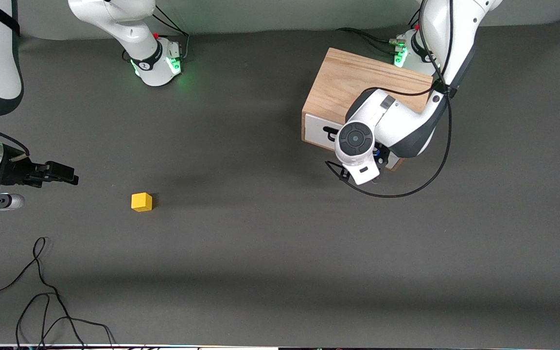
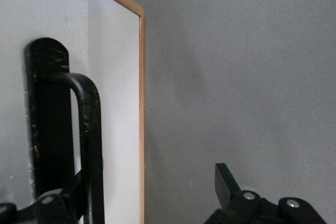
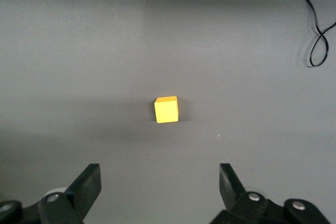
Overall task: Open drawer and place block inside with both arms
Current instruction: 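Pull the drawer handle outward with the left gripper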
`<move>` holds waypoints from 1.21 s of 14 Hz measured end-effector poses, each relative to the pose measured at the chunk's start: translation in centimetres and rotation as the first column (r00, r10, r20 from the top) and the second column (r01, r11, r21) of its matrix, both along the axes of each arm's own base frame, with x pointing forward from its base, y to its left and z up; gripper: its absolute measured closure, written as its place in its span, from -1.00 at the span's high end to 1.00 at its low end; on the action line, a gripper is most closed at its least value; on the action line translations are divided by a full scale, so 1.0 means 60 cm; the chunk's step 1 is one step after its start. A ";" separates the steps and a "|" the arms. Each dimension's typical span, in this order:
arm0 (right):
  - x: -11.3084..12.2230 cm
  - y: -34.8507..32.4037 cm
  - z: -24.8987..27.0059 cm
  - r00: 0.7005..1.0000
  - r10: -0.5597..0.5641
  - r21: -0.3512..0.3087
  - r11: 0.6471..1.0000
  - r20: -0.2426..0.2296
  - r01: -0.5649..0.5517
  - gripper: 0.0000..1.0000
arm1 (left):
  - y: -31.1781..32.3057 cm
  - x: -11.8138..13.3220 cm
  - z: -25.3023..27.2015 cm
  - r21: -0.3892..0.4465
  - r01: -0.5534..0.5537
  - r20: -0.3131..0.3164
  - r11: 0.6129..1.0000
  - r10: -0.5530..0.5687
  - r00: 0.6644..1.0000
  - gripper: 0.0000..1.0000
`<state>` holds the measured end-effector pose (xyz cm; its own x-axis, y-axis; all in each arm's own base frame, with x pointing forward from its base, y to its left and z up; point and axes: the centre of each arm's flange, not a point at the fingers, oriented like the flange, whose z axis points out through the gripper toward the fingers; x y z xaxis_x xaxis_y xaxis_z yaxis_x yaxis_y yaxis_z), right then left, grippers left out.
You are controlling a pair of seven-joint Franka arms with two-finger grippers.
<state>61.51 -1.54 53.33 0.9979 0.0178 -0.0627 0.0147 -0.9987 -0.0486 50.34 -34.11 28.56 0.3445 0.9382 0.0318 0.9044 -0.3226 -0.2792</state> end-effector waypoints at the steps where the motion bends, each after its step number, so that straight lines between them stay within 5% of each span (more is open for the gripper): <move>1: 0.000 0.000 0.000 1.000 0.000 0.000 1.000 0.000 0.000 1.00 | 0.001 0.007 0.004 -0.003 -0.003 0.007 1.000 0.003 1.000 1.00; 17: -0.003 -0.003 0.008 1.000 -0.003 0.000 1.000 0.008 0.003 1.00 | -0.016 0.101 0.014 -0.101 -0.043 0.102 0.994 0.053 0.993 1.00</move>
